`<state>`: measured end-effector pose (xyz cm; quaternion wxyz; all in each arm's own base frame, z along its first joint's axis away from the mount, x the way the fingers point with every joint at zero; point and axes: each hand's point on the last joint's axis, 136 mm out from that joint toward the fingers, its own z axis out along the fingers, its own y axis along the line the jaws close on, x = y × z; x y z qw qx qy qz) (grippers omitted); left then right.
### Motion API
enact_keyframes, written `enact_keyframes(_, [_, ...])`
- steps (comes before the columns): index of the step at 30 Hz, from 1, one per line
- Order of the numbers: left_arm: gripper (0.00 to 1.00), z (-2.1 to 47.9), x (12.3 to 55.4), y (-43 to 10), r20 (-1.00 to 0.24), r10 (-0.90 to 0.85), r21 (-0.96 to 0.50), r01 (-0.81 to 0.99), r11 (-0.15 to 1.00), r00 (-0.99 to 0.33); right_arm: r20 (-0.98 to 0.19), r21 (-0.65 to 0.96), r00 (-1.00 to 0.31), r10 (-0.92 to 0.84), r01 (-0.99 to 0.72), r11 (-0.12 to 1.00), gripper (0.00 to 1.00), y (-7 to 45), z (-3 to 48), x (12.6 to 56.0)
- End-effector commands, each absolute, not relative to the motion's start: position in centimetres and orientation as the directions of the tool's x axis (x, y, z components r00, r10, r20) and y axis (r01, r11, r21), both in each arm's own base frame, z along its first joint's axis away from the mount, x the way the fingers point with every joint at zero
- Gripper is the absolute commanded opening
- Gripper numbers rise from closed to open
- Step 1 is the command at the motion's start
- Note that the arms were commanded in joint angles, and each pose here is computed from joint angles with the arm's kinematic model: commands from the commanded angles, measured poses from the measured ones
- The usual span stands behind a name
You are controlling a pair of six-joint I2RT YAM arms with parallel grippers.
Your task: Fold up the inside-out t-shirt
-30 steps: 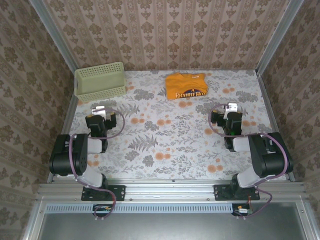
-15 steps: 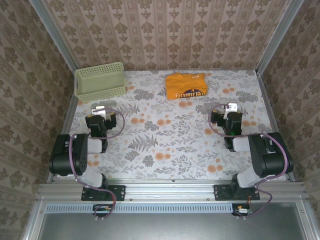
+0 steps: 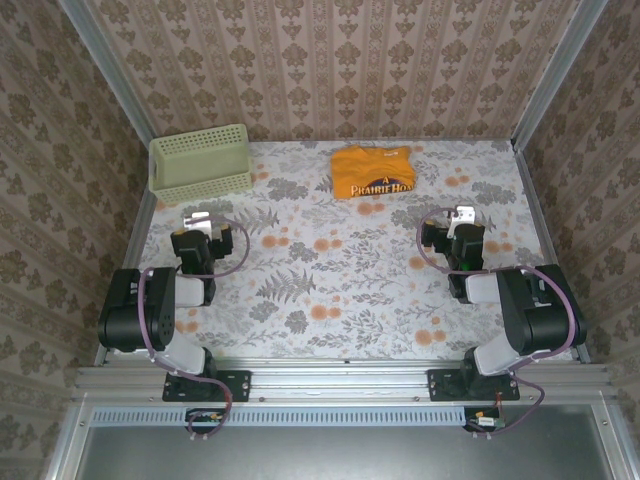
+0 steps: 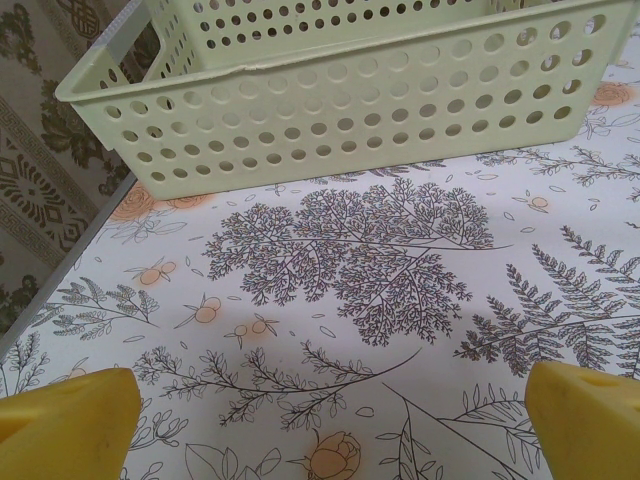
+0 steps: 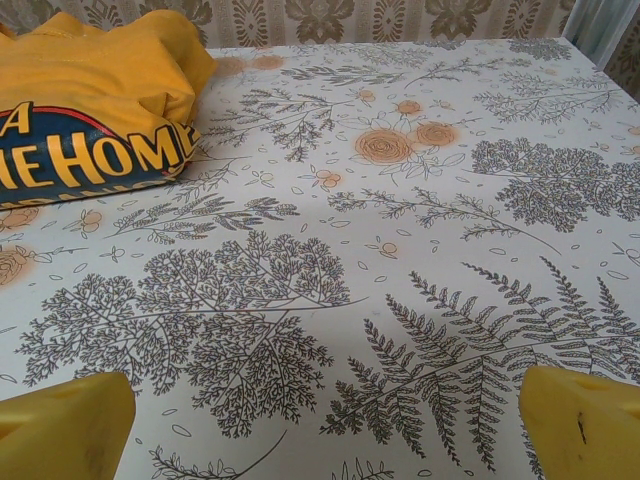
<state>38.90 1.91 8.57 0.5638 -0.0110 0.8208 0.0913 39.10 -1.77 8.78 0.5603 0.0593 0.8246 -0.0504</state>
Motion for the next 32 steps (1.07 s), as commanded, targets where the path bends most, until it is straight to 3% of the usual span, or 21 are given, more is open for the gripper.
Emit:
enact_keyframes(1, [1.00, 9.76, 39.43, 1.95, -0.941, 0.071, 0.122, -0.137, 0.983, -0.331, -0.945, -0.010, -0.324, 0.036, 0.141, 0.990, 1.00, -1.46, 9.95, 39.77])
enact_keyframes(32, [1.00, 9.71, 39.42, 1.94, -0.941, 0.069, 0.121, -0.139, 0.983, -0.332, -0.945, -0.009, -0.325, 0.035, 0.134, 0.991, 1.00, -1.36, 9.92, 39.77])
